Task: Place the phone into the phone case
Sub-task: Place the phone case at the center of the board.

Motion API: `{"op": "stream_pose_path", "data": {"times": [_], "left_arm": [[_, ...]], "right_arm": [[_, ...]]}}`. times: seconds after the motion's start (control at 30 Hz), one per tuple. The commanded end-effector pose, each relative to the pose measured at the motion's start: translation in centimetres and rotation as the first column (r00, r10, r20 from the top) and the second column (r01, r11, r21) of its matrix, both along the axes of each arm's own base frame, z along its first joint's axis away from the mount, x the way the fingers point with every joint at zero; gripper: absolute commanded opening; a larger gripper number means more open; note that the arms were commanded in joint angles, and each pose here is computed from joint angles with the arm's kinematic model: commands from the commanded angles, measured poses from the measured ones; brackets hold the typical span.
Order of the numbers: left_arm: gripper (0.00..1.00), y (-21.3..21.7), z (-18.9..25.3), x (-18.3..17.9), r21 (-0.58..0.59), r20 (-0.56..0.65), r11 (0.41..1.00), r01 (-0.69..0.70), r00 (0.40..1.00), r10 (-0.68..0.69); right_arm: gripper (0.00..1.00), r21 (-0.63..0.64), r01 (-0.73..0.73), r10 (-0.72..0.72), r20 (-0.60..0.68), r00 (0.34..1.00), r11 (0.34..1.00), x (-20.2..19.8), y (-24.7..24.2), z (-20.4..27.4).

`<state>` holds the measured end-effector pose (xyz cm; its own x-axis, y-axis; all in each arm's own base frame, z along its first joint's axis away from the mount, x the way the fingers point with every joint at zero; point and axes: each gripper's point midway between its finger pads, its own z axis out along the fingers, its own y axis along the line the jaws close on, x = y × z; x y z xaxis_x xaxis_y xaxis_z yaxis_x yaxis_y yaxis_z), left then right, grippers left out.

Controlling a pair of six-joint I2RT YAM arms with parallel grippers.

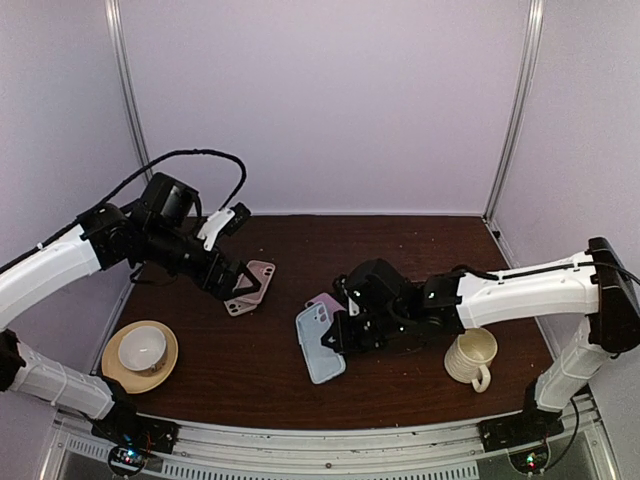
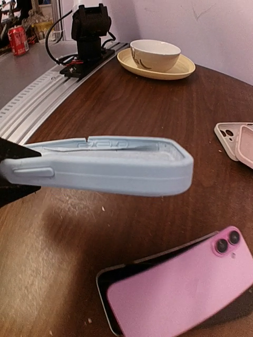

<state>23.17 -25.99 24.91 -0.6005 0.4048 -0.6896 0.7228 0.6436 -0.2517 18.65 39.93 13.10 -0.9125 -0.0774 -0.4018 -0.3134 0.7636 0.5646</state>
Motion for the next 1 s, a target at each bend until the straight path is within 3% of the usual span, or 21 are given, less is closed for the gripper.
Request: {"op": "stream_pose_path", "data": {"times": [0.0, 0.23, 0.4, 0.43, 0.5, 0.6, 0.73, 0.97], "left_arm": [[0.98, 0.9, -0.1, 0.5, -0.045, 0.044, 0.995, -0.084, 0.995, 0.086], [0.97, 2.0, -1.1, 0.1, -0.056, 0.084, 0.993, -0.107, 0.99, 0.111], [0.98, 2.1, -0.7, -0.2, -0.063, 0.093, 0.993, -0.102, 0.99, 0.107], [0.98, 2.2, -0.6, -0.1, -0.064, 0.097, 0.992, -0.104, 0.989, 0.11], [0.98, 2.3, -0.7, -0.1, -0.061, 0.099, 0.993, -0.105, 0.989, 0.111], [0.97, 2.2, -0.6, -0.3, -0.064, 0.099, 0.993, -0.098, 0.99, 0.104], [0.98, 2.2, -0.8, -0.3, -0.062, 0.094, 0.994, -0.094, 0.991, 0.1], [0.98, 2.0, -1.0, -0.3, -0.061, 0.086, 0.994, -0.086, 0.992, 0.091]], "right_arm": [[0.0, 0.212, 0.143, -0.126, -0.092, 0.988, 0.967, -0.7, 2.9, -0.2], [0.0, 0.258, 0.205, -0.15, -0.219, 0.964, 0.944, -2.8, 3.9, -5.4], [0.0, 0.195, 0.235, -0.178, -0.272, 0.946, 0.952, -3.6, 3.4, -8.6], [0.03, 0.19, 0.245, -0.188, -0.277, 0.942, 0.951, -3.7, 3.1, -9.0], [0.28, 0.159, 0.259, -0.21, -0.27, 0.94, 0.953, -3.8, 2.2, -9.5], [0.44, 0.056, 0.236, -0.218, -0.229, 0.949, 0.97, -4.1, 1.2, -9.6], [0.56, -0.091, 0.207, -0.219, -0.161, 0.962, 0.974, -4.2, -1.0, -9.5], [0.66, -0.156, 0.184, -0.202, -0.109, 0.973, 0.97, -4.0, -2.1, -7.9]]}}
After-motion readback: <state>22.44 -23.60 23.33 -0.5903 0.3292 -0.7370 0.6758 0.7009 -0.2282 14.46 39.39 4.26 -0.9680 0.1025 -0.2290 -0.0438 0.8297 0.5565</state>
